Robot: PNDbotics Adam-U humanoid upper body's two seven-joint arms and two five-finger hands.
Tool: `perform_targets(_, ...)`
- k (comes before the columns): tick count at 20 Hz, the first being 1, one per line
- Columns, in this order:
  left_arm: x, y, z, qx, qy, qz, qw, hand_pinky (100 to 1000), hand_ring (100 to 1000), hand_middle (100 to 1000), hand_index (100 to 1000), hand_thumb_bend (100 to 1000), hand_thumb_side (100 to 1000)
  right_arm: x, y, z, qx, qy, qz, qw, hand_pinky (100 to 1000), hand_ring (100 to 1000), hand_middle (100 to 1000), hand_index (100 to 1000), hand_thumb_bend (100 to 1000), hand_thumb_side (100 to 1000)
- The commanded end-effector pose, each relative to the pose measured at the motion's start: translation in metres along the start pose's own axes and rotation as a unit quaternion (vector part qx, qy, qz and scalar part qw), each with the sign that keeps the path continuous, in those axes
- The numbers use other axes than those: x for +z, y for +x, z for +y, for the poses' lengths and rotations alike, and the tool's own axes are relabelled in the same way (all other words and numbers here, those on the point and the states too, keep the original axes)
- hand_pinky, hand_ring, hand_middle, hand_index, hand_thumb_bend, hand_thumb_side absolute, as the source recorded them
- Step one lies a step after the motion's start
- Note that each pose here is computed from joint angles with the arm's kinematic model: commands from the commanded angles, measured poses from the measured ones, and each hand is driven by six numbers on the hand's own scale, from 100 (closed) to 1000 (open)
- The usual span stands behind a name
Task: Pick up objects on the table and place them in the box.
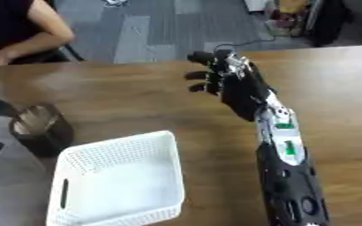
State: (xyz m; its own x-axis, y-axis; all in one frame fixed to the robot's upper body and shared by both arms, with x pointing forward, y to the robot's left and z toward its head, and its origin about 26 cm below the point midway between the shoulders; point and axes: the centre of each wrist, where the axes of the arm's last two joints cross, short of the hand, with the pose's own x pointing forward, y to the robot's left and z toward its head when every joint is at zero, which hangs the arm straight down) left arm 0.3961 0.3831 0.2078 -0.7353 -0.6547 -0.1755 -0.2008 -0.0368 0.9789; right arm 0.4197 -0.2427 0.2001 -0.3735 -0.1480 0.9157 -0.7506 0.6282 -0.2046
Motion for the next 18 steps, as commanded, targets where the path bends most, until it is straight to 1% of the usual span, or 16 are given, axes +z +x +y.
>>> perform_targets(1, 0.002, -0.007, 0.009, -0.014, 0.003, 0.01, 1.0, 100, 100, 748, 876, 100, 216, -0.01, 0.015, 0.001, 0.018, 0.013, -0.014, 1.0, 788, 848, 984, 953, 100, 1000)
perform_targets(4, 0.002, -0.008, 0.006, -0.014, 0.001, 0.012, 1.0, 100, 100, 745, 873, 100, 220, -0.009, 0.015, 0.0, 0.019, 0.012, -0.015, 1.0, 788, 848, 984, 953, 100, 1000)
perform_targets(10, 0.002, -0.008, 0.001, -0.021, -0.004, 0.003, 1.0, 100, 103, 727, 860, 100, 227, -0.009, 0.015, 0.001, 0.017, 0.012, -0.014, 1.0, 788, 848, 984, 953, 100, 1000)
perform_targets(18, 0.0, -0.007, -0.017, -0.025, -0.023, 0.014, 0.999, 100, 100, 694, 840, 100, 230, -0.009, 0.016, 0.0, 0.018, 0.012, -0.014, 1.0, 789, 848, 984, 953, 100, 1000)
